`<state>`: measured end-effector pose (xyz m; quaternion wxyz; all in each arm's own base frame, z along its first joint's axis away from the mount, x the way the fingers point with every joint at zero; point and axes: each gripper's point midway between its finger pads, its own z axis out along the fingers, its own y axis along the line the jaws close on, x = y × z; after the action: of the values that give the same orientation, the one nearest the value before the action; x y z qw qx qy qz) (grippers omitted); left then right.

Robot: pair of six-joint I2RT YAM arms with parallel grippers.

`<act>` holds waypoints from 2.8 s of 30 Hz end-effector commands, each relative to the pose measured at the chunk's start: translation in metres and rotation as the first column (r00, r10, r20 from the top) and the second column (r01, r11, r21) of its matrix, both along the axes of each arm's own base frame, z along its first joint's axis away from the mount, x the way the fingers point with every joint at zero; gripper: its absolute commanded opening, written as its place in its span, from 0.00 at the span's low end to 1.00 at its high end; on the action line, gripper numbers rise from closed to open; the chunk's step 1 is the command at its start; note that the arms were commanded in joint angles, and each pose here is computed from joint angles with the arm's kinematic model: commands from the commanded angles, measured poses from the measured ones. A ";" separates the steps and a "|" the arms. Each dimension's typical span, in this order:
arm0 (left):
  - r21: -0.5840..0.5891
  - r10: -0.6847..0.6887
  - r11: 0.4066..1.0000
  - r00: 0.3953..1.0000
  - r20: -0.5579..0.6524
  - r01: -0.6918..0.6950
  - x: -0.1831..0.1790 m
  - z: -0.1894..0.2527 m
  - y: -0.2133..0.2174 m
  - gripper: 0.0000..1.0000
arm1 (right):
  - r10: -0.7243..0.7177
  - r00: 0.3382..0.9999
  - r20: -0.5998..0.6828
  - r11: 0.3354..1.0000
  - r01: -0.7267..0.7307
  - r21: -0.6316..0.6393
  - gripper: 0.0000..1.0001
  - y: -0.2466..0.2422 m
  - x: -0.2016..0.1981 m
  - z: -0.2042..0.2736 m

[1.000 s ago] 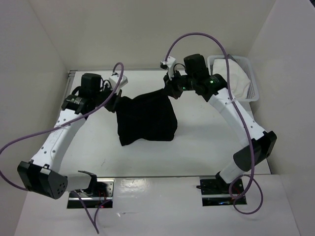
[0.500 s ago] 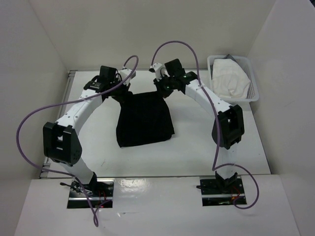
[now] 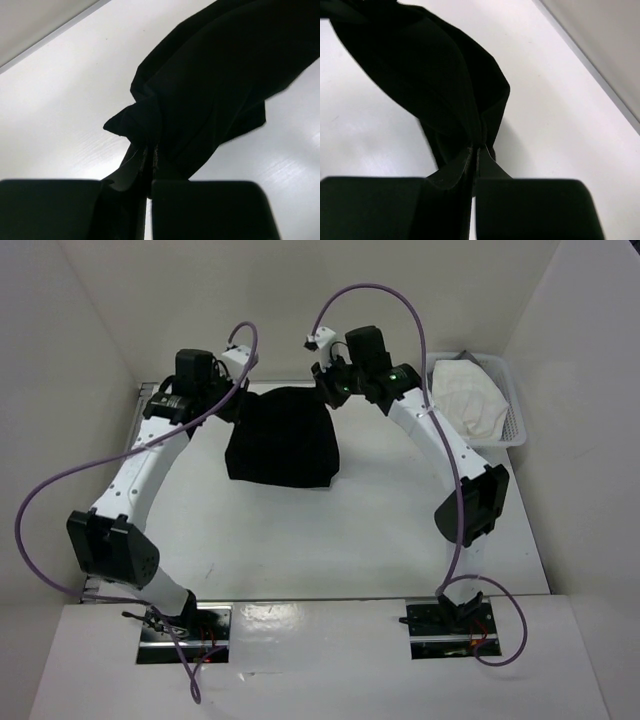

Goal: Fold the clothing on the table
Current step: Flatten the skirt out

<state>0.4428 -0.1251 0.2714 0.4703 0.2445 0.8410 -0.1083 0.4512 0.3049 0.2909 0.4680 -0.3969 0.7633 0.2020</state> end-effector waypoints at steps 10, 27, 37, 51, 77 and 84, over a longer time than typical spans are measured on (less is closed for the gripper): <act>0.024 -0.114 0.993 0.976 0.183 0.112 -0.107 0.073 0.012 0.00 | 0.332 0.939 0.090 0.942 -0.336 0.022 0.00 -0.026 -0.130 0.073; -0.018 -0.131 0.991 0.989 -0.063 0.130 -0.142 -0.037 0.017 0.00 | 0.449 0.889 -0.093 0.892 -0.440 0.100 0.00 -0.013 -0.155 0.018; 0.022 -0.079 0.996 0.986 -0.144 0.083 -0.040 -0.076 0.004 0.00 | 0.218 0.955 -0.201 0.975 -0.222 0.007 0.00 0.004 -0.040 -0.085; 0.001 0.010 1.000 0.986 -0.168 -0.010 0.079 -0.120 0.001 0.11 | -0.023 0.984 -0.179 0.999 0.028 0.026 0.00 -0.006 0.073 -0.115; -0.056 0.034 0.995 0.801 -0.598 -0.084 -0.049 -0.204 0.026 0.99 | -0.233 0.961 -0.152 0.960 0.202 -0.193 0.80 -0.112 -0.007 -0.105; -0.078 -0.037 0.997 0.700 -0.713 -0.027 -0.108 -0.217 0.027 0.99 | -0.193 0.956 -0.220 0.963 0.142 -0.230 0.80 -0.130 -0.061 -0.123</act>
<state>0.3576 -0.0921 0.0426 0.1344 0.1503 0.9598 -0.1950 0.4077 0.1804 0.1616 0.3449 -0.3335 0.8691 0.1202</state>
